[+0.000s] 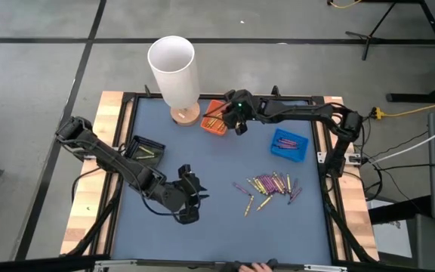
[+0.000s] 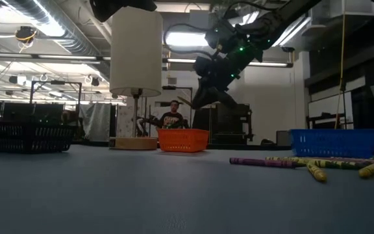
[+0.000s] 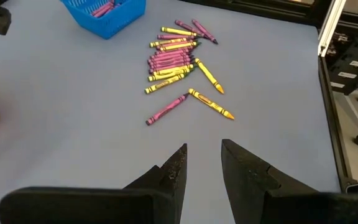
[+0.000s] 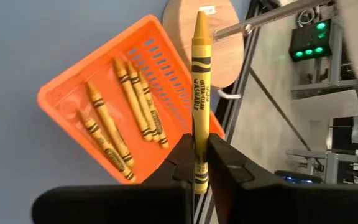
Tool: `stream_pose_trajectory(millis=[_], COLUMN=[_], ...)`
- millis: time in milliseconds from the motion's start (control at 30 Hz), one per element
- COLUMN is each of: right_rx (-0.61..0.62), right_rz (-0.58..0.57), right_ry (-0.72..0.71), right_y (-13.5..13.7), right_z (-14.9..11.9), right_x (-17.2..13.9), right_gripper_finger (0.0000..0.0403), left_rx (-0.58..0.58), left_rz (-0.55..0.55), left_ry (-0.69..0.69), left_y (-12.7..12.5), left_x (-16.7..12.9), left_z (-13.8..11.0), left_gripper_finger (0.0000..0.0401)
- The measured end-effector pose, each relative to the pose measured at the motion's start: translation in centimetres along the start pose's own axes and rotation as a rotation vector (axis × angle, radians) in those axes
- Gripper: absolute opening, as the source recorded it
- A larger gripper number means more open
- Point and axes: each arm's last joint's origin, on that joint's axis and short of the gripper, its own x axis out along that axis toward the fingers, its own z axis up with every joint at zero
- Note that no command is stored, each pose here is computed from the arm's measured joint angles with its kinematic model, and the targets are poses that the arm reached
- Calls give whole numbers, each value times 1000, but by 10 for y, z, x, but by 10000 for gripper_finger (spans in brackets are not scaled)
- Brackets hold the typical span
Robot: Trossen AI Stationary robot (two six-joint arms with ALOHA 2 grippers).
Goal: Sort crayons
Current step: Put the yellow crayon into the orange basket, then put the green crayon into the black basket
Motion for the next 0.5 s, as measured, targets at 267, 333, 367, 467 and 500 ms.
stream_pose_trajectory(millis=[267,333,367,467,500], right_rx=[0,0,0,-1,-1], right_rz=[-3,-1,-2,-2,-2], right_ry=[9,10,10,11,11], right_y=[1,1,1,1,1], right_z=[-1,-1,-1,-1,-1], right_x=[2,2,2,2,2], right_gripper_finger=[69,91,101,126,131], left_rx=[-2,-2,-2,-2,-1], left_rz=[6,7,7,7,7], left_ry=[-6,-6,-7,-7,-7], left_y=[0,0,0,0,0], left_x=[0,0,0,0,0], left_z=[0,0,0,0,0], left_gripper_finger=[84,84,84,84,84])
